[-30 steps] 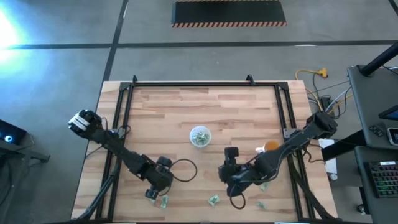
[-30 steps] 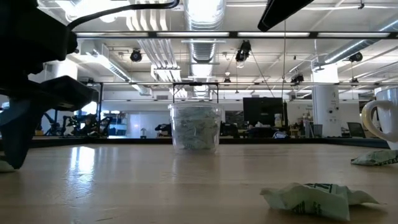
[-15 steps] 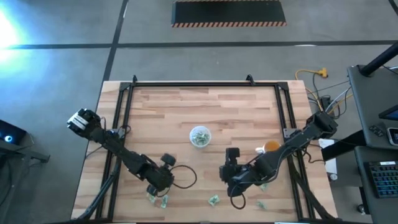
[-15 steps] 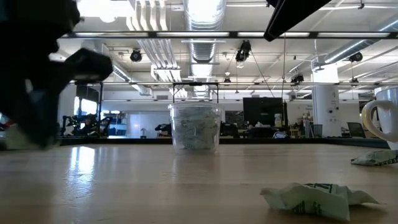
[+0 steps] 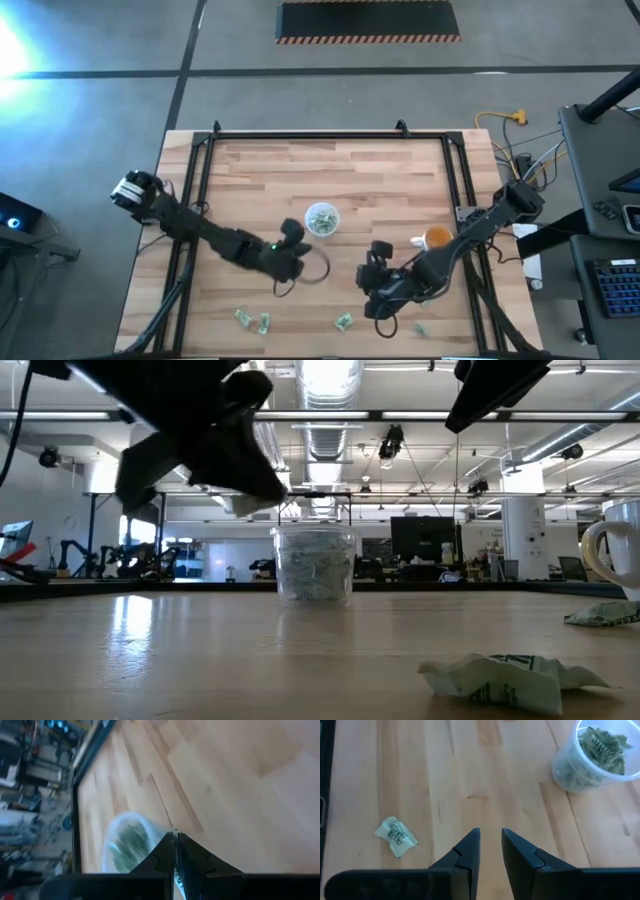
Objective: Pick and place Stevia / Truvia into bins
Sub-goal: Put the light green stevia packet into the transparent container
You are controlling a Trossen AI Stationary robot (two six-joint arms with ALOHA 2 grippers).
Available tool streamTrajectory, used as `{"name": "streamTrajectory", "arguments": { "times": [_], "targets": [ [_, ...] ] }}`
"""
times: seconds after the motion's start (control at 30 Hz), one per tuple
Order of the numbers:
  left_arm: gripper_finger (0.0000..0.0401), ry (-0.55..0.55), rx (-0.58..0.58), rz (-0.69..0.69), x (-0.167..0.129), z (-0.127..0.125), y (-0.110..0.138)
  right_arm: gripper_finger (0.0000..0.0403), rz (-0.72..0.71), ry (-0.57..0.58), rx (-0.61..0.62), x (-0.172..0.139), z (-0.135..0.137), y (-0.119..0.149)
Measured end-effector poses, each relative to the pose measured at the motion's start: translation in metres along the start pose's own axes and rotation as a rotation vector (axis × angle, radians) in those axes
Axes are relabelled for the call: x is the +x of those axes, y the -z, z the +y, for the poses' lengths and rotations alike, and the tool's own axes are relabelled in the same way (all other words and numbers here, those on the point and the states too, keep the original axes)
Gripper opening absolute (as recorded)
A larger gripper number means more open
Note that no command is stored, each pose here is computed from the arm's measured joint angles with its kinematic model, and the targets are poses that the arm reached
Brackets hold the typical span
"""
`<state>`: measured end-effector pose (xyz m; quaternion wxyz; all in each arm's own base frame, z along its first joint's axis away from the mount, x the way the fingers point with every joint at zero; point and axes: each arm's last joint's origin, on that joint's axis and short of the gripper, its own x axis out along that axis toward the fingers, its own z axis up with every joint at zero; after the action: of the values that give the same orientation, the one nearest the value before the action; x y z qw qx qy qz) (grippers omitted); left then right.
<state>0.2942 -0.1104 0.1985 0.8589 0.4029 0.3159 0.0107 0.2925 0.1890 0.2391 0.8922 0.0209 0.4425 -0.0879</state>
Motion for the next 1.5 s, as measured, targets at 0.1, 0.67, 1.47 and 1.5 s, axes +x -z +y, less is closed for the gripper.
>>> {"name": "streamTrajectory", "arguments": {
  "times": [0.1,0.67,1.47,1.5],
  "targets": [
    [0.0000,0.031,-0.035,-0.062,0.005,0.024,0.004,0.0069,-0.007,-0.013,0.018,-0.001,0.004,0.003],
    [0.0000,0.081,-0.309,-0.327,0.040,0.105,0.070,0.0070,-0.013,-0.020,0.007,0.001,0.006,0.008],
    [0.0000,0.246,-0.434,-0.246,0.101,0.089,0.097,0.0065,-0.025,-0.029,-0.038,0.003,0.007,0.008],
    [0.0000,0.252,-0.443,-0.241,0.101,0.089,0.098,0.0065,-0.024,-0.029,-0.038,0.003,0.007,0.008]
  ]
}}
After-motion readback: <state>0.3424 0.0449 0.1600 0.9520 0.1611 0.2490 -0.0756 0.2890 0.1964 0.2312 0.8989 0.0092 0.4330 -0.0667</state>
